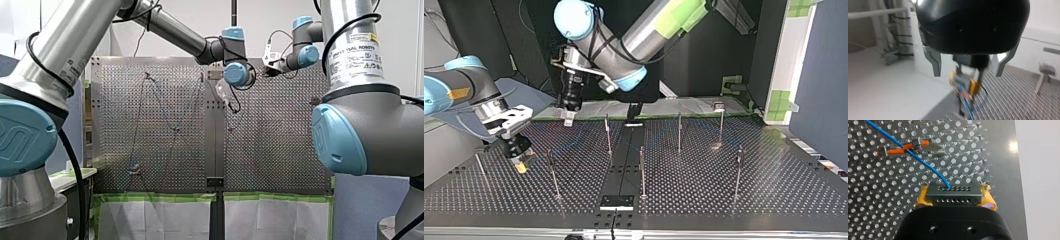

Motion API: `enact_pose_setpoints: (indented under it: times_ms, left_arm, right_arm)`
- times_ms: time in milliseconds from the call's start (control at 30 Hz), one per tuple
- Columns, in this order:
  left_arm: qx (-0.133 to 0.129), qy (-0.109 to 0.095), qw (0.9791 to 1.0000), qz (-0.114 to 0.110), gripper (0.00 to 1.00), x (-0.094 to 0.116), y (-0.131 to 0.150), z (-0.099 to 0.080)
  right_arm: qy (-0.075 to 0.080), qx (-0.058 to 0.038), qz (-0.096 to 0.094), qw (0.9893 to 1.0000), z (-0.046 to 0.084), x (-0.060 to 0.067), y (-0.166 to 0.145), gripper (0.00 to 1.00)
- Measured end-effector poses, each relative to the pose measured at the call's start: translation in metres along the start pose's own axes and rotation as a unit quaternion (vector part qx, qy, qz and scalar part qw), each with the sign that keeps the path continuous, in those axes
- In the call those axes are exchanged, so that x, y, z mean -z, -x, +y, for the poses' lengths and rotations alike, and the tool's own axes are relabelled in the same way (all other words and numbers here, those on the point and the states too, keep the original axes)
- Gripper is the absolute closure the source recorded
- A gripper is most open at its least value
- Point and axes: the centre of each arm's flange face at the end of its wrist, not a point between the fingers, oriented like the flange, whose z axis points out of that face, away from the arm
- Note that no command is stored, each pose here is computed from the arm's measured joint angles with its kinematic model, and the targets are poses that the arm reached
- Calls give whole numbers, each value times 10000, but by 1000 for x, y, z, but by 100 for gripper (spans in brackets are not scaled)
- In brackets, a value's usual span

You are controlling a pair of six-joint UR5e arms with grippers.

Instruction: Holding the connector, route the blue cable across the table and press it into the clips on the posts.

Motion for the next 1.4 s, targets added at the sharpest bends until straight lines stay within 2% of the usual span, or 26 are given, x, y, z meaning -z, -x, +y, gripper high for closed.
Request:
enact_pose_setpoints:
  times_ms: [167,367,467,667,767,900,967,1067,1167,1233,1400]
  left_arm:
    - [352,-81,9992,-167,0,31,9,-20]
    - [865,-173,9955,-343,0,69,21,-41]
    - [1096,-151,9928,-465,0,79,29,-42]
    - [1462,-72,9862,-779,0,77,53,-25]
    - [1623,-34,9822,-943,0,74,65,-14]
    - [1800,116,9758,-1233,0,71,83,3]
    - [1820,172,9739,-1344,0,74,89,8]
    - [1823,219,9721,-1463,0,83,96,9]
    - [1825,229,9708,-1539,0,98,101,5]
    - [1872,221,9693,-1581,0,110,104,1]
    - [2139,201,9632,-1616,0,138,109,-6]
  right_arm:
    - [1,0,0,10000,0,0,0,100]
    - [1,0,0,10000,0,0,0,100]
    - [1,0,0,10000,0,0,0,100]
    - [0,0,0,10000,0,0,0,100]
    - [0,0,0,10000,0,0,0,100]
    - [1,0,0,10000,0,0,0,100]
    - [1,0,-1,10000,0,0,0,100]
    - [0,0,0,10000,0,0,0,100]
    - [0,0,0,10000,0,0,0,100]
    - [1,0,0,10000,0,0,0,100]
    - [1,-1,0,10000,0,0,0,100]
